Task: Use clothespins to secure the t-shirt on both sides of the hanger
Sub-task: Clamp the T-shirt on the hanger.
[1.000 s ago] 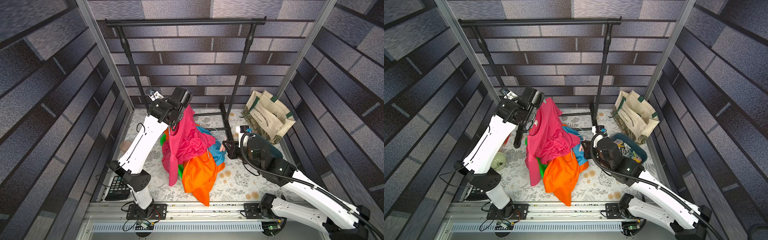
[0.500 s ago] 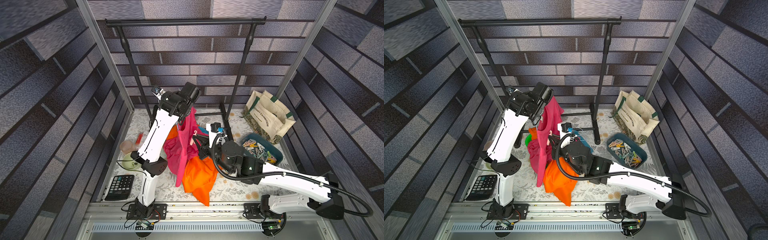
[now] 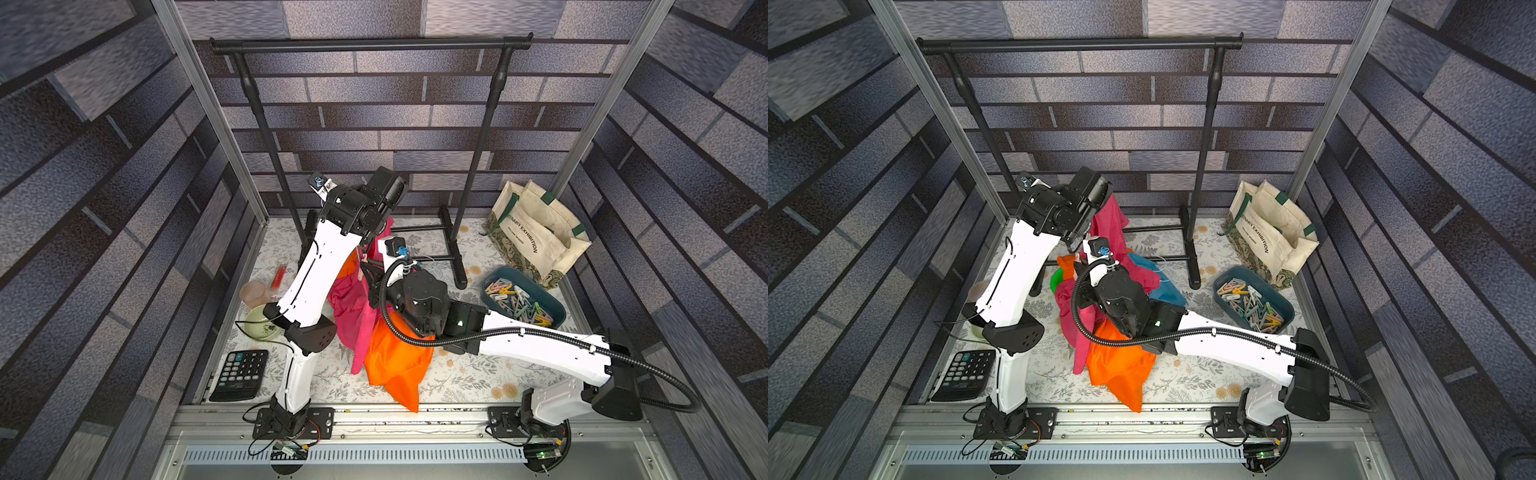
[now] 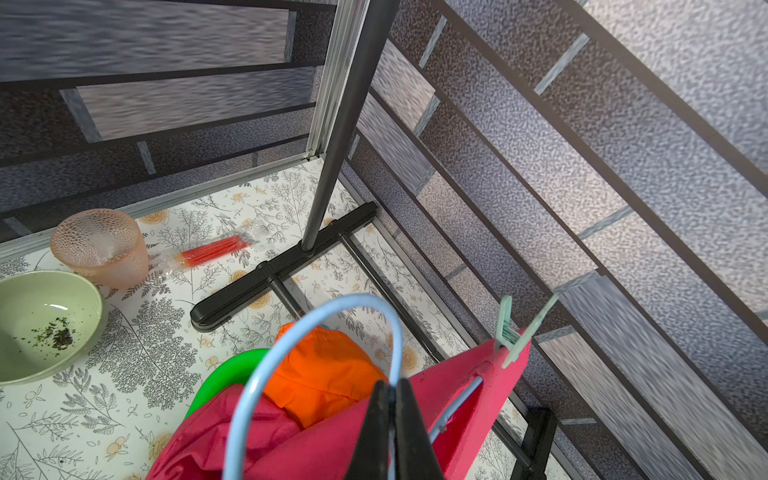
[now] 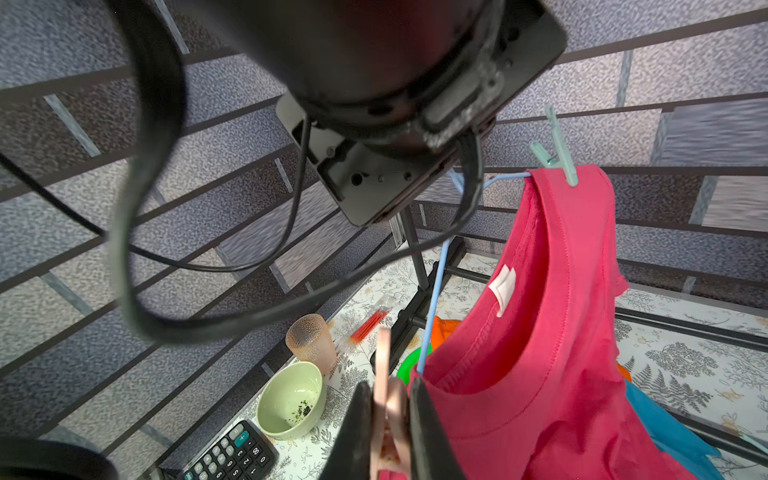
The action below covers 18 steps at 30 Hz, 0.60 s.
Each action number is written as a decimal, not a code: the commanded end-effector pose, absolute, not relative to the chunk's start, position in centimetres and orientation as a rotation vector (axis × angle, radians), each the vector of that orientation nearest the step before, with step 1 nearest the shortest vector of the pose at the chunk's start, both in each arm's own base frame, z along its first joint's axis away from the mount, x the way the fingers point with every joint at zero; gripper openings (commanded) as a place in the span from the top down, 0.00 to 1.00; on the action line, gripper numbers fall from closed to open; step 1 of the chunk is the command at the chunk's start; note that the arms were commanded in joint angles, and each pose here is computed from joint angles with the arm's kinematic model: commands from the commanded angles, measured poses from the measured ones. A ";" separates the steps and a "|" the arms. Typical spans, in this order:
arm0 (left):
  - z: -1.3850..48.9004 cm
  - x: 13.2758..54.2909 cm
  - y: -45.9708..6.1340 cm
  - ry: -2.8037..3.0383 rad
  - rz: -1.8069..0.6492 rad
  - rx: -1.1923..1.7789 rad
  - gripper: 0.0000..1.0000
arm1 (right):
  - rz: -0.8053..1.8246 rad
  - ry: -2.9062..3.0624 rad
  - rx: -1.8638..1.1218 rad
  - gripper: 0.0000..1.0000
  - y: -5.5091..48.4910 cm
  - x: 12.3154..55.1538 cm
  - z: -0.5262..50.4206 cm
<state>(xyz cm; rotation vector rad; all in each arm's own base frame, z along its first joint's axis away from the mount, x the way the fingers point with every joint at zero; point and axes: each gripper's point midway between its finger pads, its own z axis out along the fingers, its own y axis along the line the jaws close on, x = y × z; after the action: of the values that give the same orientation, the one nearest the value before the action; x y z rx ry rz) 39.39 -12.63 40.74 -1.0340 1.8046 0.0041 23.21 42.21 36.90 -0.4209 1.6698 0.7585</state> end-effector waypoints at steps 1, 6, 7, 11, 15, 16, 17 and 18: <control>41.0 36.3 -10.2 1.868 0.158 -0.972 1.00 | 0.724 1.660 -0.418 1.00 42.5 23.4 37.0; 41.2 36.4 -10.4 1.865 0.146 -0.963 1.00 | 0.698 1.686 -0.455 1.00 43.1 23.5 35.4; 41.2 36.4 -10.5 1.866 0.145 -0.960 1.00 | 0.688 1.692 -0.464 1.00 43.2 23.5 35.0; 41.3 36.4 -10.5 1.864 0.141 -0.957 1.00 | 0.645 1.706 -0.476 0.94 43.0 23.7 33.6; 41.3 36.5 -10.7 1.866 0.135 -0.952 1.00 | 0.635 1.706 -0.511 0.82 43.1 23.4 32.8; 41.3 36.6 -10.8 1.866 0.134 -0.950 1.00 | 0.629 1.707 -0.526 0.82 43.2 23.3 32.5; 41.4 36.7 -10.8 1.864 0.132 -0.952 1.00 | 0.624 1.706 -0.540 0.82 43.4 23.1 32.3; 41.4 36.7 -10.8 1.864 0.132 -0.950 1.00 | 0.616 1.706 -0.553 0.82 43.5 22.9 32.1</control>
<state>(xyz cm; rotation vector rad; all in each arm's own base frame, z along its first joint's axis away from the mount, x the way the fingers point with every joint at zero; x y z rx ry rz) 39.27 -12.95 40.77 -1.0067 1.8174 0.0134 23.40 43.02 33.58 -0.4985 1.7009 0.6610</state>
